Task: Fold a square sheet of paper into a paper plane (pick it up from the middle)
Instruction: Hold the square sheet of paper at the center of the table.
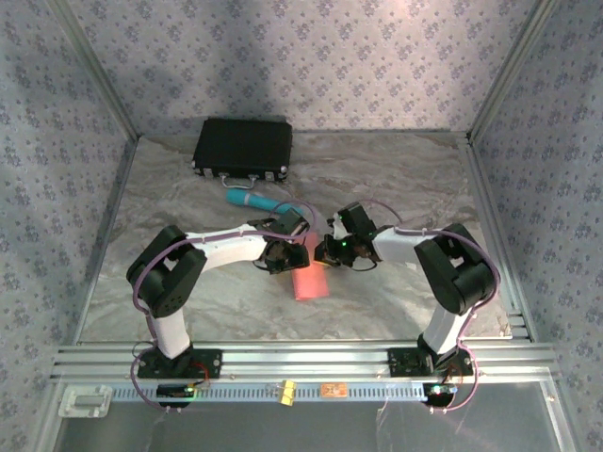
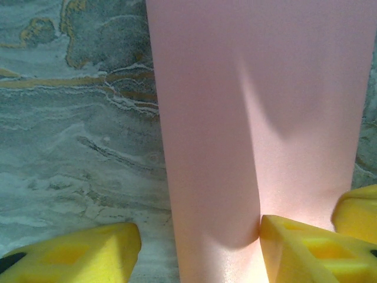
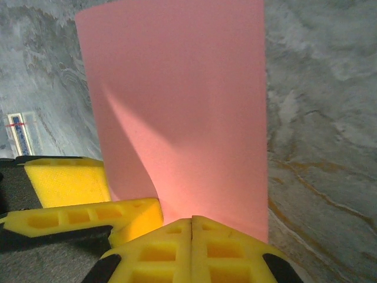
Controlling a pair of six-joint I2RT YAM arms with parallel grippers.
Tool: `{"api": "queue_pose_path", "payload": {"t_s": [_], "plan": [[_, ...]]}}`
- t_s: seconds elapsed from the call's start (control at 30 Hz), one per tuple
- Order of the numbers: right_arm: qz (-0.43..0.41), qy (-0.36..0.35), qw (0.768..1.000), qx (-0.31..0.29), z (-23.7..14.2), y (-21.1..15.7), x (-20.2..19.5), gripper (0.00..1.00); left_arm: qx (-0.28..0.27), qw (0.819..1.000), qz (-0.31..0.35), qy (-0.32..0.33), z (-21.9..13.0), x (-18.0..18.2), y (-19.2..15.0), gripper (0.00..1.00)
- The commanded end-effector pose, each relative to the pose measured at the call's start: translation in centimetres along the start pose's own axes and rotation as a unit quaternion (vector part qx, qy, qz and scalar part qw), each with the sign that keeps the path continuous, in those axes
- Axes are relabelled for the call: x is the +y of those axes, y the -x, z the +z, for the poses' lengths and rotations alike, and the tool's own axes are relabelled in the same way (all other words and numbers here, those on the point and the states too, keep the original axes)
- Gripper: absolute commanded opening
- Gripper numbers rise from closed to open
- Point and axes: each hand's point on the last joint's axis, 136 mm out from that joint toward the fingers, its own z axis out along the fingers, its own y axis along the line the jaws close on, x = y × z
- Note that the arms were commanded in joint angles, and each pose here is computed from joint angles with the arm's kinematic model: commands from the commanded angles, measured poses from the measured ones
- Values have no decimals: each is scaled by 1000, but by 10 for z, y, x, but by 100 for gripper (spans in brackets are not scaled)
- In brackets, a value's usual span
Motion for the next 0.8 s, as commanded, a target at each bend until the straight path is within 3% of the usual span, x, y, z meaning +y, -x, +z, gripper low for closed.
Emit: {"api": "queue_pose_path", "payload": {"t_s": [0.0,0.33,0.47,0.77], "plan": [[-14,15,1000,15,7,1,9,0,36,999,6,30,41,22,-22,60],[-9,-118,989,82,17,-45,-73,0,30,999,8,17,39,17,-19,60],[-14,-154,985,72,12,-45,-85,0,22,1000,9,2,32,10,-16,61],[-10,-179,983,36,-3,-35,-90,0,-60,993,32,-98,-36,-37,18,74]]}}
